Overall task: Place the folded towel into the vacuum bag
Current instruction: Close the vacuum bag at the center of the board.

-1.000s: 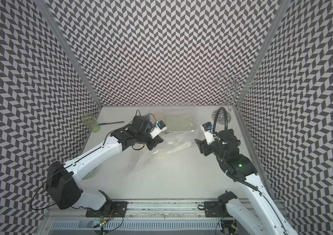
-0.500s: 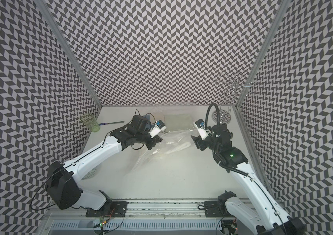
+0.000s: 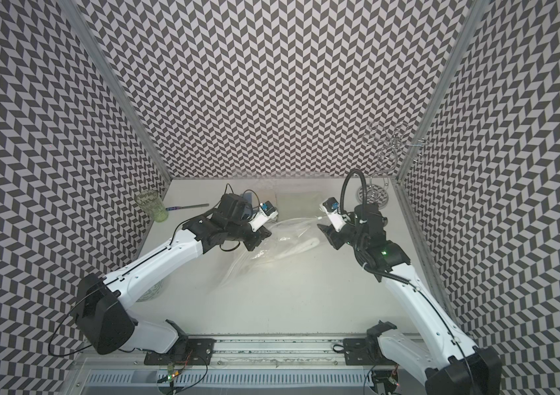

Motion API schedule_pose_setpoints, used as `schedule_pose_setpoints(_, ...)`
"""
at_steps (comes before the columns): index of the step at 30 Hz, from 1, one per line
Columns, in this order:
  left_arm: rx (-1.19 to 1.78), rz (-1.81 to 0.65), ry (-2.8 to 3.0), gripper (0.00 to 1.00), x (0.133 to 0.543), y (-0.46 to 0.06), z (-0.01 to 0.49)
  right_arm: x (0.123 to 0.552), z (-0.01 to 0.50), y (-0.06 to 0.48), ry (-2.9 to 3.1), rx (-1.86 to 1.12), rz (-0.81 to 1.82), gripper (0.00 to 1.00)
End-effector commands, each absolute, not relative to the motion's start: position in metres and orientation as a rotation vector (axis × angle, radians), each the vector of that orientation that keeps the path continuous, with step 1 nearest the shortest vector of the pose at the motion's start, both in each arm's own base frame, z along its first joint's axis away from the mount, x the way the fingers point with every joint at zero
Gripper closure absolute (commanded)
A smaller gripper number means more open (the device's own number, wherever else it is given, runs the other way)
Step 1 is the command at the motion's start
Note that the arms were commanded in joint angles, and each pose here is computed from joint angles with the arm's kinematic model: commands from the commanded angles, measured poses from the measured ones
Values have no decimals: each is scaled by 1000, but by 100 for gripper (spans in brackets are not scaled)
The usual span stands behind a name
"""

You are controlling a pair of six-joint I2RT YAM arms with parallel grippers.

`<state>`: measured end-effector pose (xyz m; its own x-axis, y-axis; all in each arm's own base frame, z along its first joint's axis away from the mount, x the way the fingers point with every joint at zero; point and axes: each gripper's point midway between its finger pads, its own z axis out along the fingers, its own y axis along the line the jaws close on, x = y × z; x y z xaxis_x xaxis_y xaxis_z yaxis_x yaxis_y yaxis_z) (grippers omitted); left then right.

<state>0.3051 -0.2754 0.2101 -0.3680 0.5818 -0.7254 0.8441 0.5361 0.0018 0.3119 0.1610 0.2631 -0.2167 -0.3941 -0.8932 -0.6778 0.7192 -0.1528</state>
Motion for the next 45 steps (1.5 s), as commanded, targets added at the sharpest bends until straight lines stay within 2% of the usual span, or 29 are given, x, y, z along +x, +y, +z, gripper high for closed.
schedule_pose_setpoints(1, 1089, -407, 2059, 100, 319, -267, 230, 302, 288, 174, 1697, -906, 386, 66)
schedule_pose_setpoints(5, 1054, -333, 2096, 100, 327, -256, 227, 300, 289, 172, 1690, -904, 375, 68)
schedule_pose_setpoints(12, 1024, -330, 2099, 100, 330, -255, 228, 289, 292, 184, 1666, -943, 473, 79)
schedule_pose_setpoints(14, 1026, -329, 2098, 100, 330, -255, 228, 291, 290, 182, 1673, -939, 460, 76)
schedule_pose_setpoints(16, 1029, -331, 2096, 100, 330, -255, 228, 295, 290, 179, 1672, -920, 430, 66)
schedule_pose_setpoints(21, 1035, -339, 2098, 100, 327, -255, 227, 308, 293, 177, 1679, -897, 391, 61)
schedule_pose_setpoints(22, 1034, -339, 2101, 100, 327, -255, 226, 311, 294, 177, 1682, -898, 383, 62)
schedule_pose_setpoints(26, 1030, -328, 2107, 100, 327, -253, 225, 311, 295, 181, 1684, -934, 402, 75)
schedule_pose_setpoints(30, 998, -302, 2122, 100, 331, -250, 228, 304, 297, 182, 1671, -929, 419, 82)
schedule_pose_setpoints(35, 957, -352, 2168, 100, 330, -253, 230, 290, 305, 185, 1632, -909, 473, 99)
schedule_pose_setpoints(40, 935, -385, 2185, 100, 322, -251, 228, 295, 308, 177, 1665, -794, 450, 100)
schedule_pose_setpoints(45, 932, -397, 2205, 100, 317, -249, 223, 284, 302, 183, 1692, -821, 494, 100)
